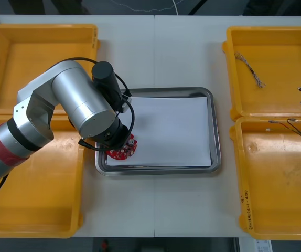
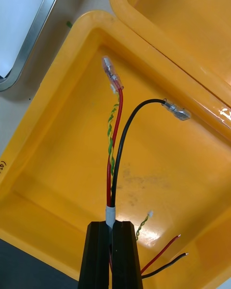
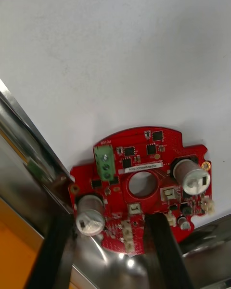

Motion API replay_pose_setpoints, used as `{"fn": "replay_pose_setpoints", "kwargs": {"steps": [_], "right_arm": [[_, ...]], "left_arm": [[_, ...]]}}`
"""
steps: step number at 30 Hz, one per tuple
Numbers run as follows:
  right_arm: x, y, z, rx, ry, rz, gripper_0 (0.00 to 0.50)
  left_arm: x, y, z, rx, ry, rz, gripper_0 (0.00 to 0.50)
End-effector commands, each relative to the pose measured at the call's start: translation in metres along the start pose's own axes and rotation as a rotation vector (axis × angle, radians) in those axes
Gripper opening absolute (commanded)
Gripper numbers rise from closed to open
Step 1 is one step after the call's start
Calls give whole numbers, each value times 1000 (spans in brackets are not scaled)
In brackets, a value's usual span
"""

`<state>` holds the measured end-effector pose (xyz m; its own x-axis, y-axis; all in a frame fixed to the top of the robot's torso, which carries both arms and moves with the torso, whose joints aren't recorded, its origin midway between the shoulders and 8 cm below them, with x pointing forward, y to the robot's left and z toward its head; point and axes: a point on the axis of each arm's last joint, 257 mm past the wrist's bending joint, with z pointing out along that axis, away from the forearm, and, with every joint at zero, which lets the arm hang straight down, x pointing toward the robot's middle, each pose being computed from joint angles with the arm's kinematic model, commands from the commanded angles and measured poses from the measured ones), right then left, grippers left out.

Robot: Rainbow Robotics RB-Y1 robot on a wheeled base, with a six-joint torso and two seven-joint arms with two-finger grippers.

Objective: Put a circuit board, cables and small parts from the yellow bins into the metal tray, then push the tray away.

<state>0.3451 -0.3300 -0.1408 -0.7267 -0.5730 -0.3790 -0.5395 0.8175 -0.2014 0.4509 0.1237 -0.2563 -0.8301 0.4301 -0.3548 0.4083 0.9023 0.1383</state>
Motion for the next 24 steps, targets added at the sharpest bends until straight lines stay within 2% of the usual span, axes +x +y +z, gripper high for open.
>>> {"fn": "replay_pose_setpoints", "kwargs": {"steps": [1,5,11,24], "right_arm": [[-7,-4,-11,38,-3,-45,0],[-7,-4,-11,38,-4,-41,0],[-7,-6,-12,47,-4,-42,0],[-8,-9,-12,58,-6,-38,0]], "left_arm": [[-21,-18,-12,17,-46,6,500],[-21,-20,-13,23,-47,7,500],[-28,-19,-25,14,-61,4,500],[-50,18,-79,9,-103,-112,500]]}}
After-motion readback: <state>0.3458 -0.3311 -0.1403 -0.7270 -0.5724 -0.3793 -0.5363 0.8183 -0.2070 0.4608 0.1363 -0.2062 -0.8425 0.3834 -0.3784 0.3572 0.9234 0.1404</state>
